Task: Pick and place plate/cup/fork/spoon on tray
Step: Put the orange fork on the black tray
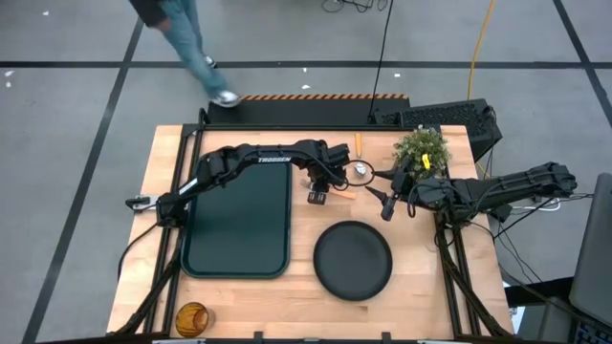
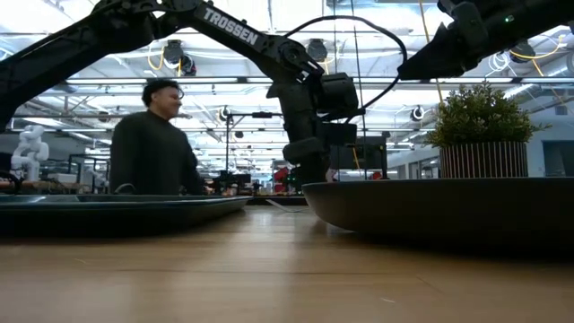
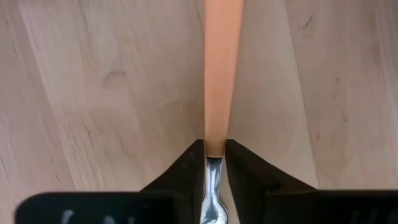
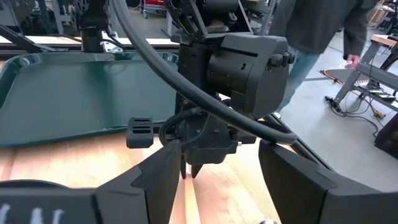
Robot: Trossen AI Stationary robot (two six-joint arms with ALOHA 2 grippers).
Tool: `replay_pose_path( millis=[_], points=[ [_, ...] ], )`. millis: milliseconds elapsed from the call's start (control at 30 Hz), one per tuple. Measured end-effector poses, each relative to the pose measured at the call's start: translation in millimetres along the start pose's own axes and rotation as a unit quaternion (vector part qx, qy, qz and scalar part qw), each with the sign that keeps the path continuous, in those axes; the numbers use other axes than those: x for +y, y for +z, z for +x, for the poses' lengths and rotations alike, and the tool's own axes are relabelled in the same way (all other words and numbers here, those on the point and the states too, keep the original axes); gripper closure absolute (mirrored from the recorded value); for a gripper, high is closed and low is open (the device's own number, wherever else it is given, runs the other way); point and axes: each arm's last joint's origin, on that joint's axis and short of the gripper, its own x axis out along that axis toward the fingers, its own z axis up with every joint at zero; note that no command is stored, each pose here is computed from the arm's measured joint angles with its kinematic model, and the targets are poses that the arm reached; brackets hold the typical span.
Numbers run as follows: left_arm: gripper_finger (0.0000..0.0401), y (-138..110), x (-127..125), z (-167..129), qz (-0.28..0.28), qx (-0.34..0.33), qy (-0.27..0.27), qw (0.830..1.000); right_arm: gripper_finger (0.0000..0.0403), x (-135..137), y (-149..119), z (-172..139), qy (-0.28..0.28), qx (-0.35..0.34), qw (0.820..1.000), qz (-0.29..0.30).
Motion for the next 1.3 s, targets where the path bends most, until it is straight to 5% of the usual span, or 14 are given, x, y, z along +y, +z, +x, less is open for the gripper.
replay_pose_path(
  millis=[467,800,1300],
  points=[
    [0.0263,-1,-1,16,-0.003,0.013,-0.004,1.0,0.019,0,0,0,0.0,0.002,1.0,-0.003],
    [0.0376,-1,-2,16,0.003,0.016,0.003,1.0,0.019,0,0,0,0.0,0.002,1.0,-0.003],
    [0.0376,12,2,-17,0.011,0.048,0.07,0.996,0.019,0,0,0,0.0,0.002,1.0,-0.003]
  ],
)
